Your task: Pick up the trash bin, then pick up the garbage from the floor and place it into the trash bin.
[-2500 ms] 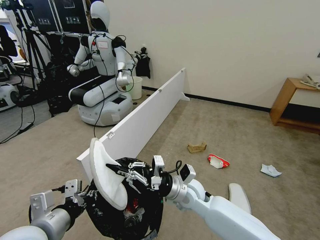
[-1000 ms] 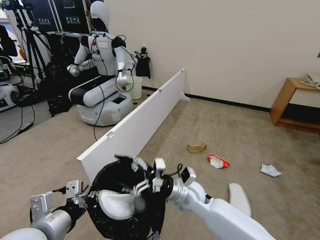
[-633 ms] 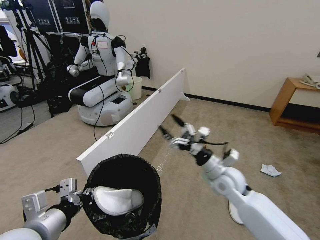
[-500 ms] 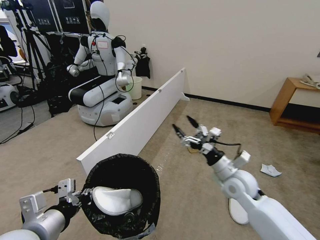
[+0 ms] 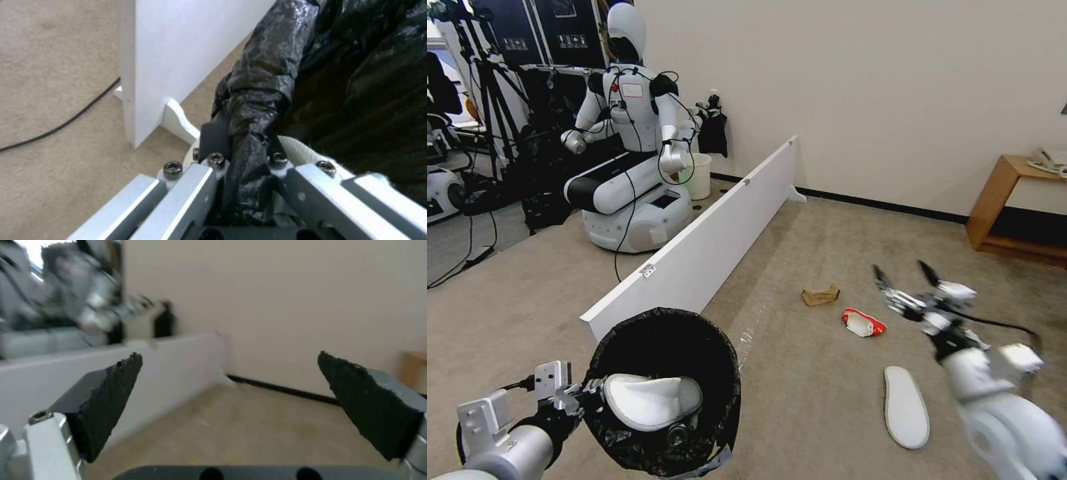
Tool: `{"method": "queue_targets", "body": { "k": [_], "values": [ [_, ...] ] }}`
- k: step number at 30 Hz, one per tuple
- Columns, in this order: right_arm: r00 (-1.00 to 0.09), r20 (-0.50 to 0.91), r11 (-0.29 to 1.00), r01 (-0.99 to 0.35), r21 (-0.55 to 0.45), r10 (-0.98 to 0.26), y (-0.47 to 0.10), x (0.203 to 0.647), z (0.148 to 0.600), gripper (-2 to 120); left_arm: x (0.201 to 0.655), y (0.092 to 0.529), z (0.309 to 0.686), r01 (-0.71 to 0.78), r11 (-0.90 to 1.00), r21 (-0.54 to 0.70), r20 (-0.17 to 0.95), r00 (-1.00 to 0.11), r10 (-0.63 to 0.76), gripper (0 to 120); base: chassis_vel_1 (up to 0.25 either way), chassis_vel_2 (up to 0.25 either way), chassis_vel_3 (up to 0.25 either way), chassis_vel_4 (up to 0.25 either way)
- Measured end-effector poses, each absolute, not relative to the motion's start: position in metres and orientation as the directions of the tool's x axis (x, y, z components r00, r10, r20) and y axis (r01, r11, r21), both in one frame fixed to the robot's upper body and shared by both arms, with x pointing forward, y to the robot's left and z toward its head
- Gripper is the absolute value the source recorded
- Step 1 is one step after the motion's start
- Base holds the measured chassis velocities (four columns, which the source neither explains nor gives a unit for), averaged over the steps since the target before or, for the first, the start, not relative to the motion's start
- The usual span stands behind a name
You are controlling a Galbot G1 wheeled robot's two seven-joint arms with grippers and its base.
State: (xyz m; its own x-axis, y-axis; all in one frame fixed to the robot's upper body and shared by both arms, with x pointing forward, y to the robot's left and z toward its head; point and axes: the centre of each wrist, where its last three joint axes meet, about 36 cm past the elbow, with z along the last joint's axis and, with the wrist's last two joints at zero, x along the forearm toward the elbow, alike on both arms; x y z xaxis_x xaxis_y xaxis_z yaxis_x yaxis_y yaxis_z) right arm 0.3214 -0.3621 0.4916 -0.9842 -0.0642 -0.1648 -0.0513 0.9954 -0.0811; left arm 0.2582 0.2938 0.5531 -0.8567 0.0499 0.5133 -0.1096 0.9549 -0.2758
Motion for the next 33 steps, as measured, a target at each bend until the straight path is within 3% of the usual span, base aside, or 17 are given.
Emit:
{"method": "queue_targets", "body": {
  "k": [8, 11, 33],
  "values": [
    [-0.986, -0.146, 0.983, 0.1, -0.152, 0.078, -0.381, 0.265, 0.454, 100, 0.256, 0.297, 0.54, -0.168, 0.963, -0.212, 0.533, -0.846, -0.031, 1, 0.0, 0.0, 0.0, 0.0],
    [-0.984, -0.144, 0.983, 0.128, -0.133, 0.109, -0.378, 0.26, 0.446, 100, 0.257, 0.299, 0.536, -0.175, 0.963, -0.205, 0.539, -0.842, -0.038, 1, 0.0, 0.0, 0.0, 0.0],
    [-0.988, -0.113, 0.988, 0.115, -0.099, 0.104, -0.371, 0.263, 0.422, 100, 0.26, 0.301, 0.531, -0.177, 0.964, -0.197, 0.547, -0.836, -0.042, 1, 0.0, 0.0, 0.0, 0.0]
  ]
}}
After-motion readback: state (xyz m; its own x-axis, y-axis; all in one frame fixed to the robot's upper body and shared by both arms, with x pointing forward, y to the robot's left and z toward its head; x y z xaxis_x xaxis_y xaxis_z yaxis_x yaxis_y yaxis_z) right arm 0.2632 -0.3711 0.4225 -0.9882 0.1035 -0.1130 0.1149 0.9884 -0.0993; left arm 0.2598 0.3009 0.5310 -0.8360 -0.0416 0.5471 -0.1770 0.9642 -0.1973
